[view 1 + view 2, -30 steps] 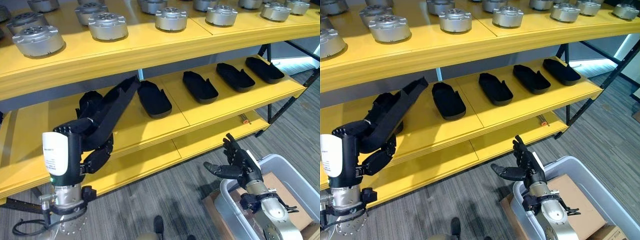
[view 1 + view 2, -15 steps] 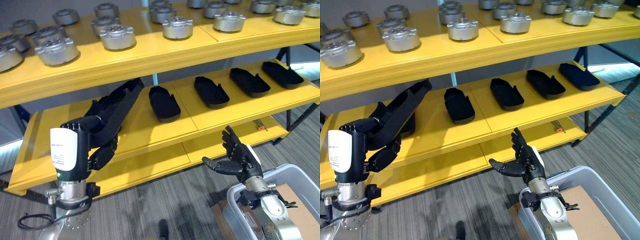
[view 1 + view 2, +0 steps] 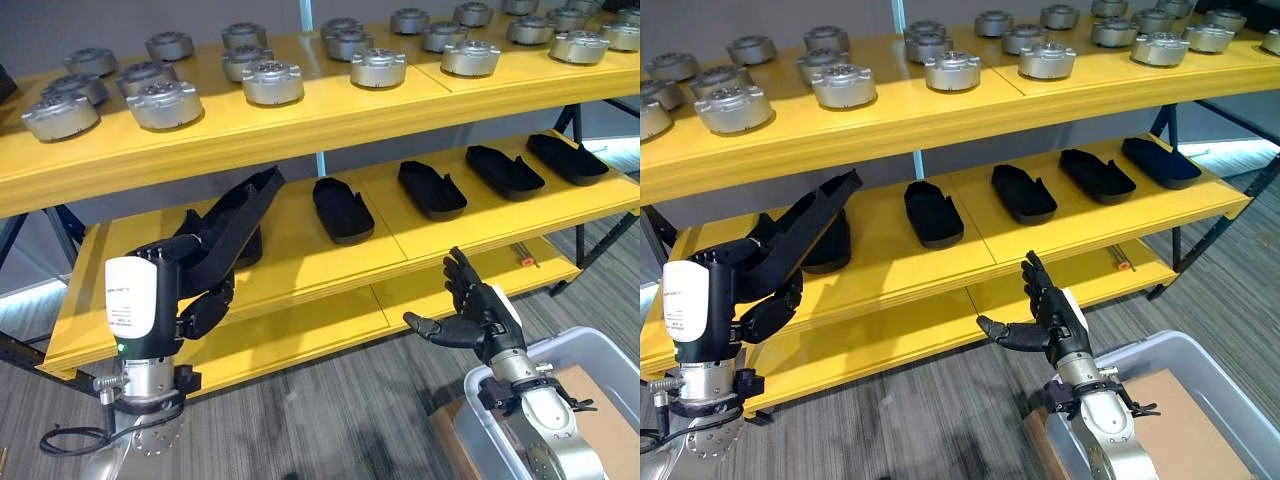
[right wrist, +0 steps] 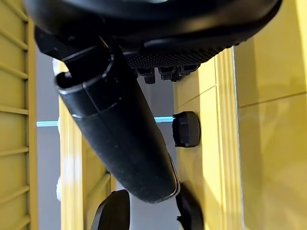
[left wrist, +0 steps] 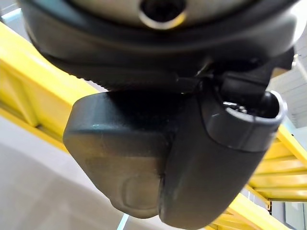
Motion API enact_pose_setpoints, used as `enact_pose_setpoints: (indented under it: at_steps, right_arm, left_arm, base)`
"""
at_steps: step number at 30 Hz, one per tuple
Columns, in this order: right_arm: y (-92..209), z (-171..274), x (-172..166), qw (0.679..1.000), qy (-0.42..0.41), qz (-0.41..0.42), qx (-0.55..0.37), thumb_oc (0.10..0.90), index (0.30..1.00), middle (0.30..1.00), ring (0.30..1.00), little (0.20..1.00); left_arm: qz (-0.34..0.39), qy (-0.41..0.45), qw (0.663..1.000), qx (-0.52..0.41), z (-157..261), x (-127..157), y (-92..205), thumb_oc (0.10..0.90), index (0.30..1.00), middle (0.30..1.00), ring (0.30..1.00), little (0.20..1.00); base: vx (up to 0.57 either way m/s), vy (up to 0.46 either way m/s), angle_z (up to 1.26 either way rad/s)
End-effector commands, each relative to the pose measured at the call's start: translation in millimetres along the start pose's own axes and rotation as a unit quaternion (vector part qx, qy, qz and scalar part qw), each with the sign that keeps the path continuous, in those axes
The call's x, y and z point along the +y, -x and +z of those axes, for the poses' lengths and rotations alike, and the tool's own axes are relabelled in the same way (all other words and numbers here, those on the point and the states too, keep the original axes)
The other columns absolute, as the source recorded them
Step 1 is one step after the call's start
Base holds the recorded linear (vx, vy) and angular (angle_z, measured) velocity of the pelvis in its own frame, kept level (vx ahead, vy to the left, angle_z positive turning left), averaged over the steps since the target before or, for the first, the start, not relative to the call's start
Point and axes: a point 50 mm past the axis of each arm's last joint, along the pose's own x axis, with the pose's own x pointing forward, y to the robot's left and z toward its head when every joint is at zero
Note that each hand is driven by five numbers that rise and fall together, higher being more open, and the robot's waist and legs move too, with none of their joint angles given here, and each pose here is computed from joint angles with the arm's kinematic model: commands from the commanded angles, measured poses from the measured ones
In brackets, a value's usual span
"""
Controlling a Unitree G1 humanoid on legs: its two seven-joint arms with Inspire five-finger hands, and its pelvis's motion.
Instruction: Move parts from the plastic box to the shelf.
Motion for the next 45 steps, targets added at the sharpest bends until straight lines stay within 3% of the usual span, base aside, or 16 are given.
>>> enact_pose_setpoints:
  at_steps: [1,13,26,31,45]
  right_arm:
    - [-12,42,3,0.991,0.006,0.033,-0.129,0.9,1.0,1.0,1.0,1.0]
    - [-20,44,14,0.991,-0.033,0.047,-0.123,0.9,1.0,1.0,1.0,1.0]
    - [-37,72,27,0.982,0.006,0.04,-0.186,0.9,1.0,1.0,1.0,1.0]
    - [-31,73,18,0.979,0.018,0.036,-0.201,0.9,1.0,1.0,1.0,1.0]
    - [-4,58,9,0.984,0.017,0.048,-0.17,0.9,1.0,1.0,1.0,1.0]
  left_arm:
    - [0.153,-0.005,0.986,-0.061,14,39,-33,0.4,0.3,0.3,0.3,0.3]
    - [0.139,0.027,0.985,-0.099,20,31,-39,0.4,0.3,0.3,0.3,0.3]
    - [0.15,0.059,0.979,-0.124,29,40,-50,0.4,0.3,0.3,0.3,0.3]
    - [0.137,0.066,0.978,-0.145,40,31,-55,0.4,0.3,0.3,0.3,0.3]
    - [0.113,0.063,0.984,-0.122,42,31,-36,0.4,0.3,0.3,0.3,0.3]
  base:
    - [0.08,0.39,-0.29]
    - [0.07,0.341,0.02]
    - [0.03,0.22,-0.18]
    - [0.09,-0.052,-0.04]
    - [0.23,-0.102,0.45]
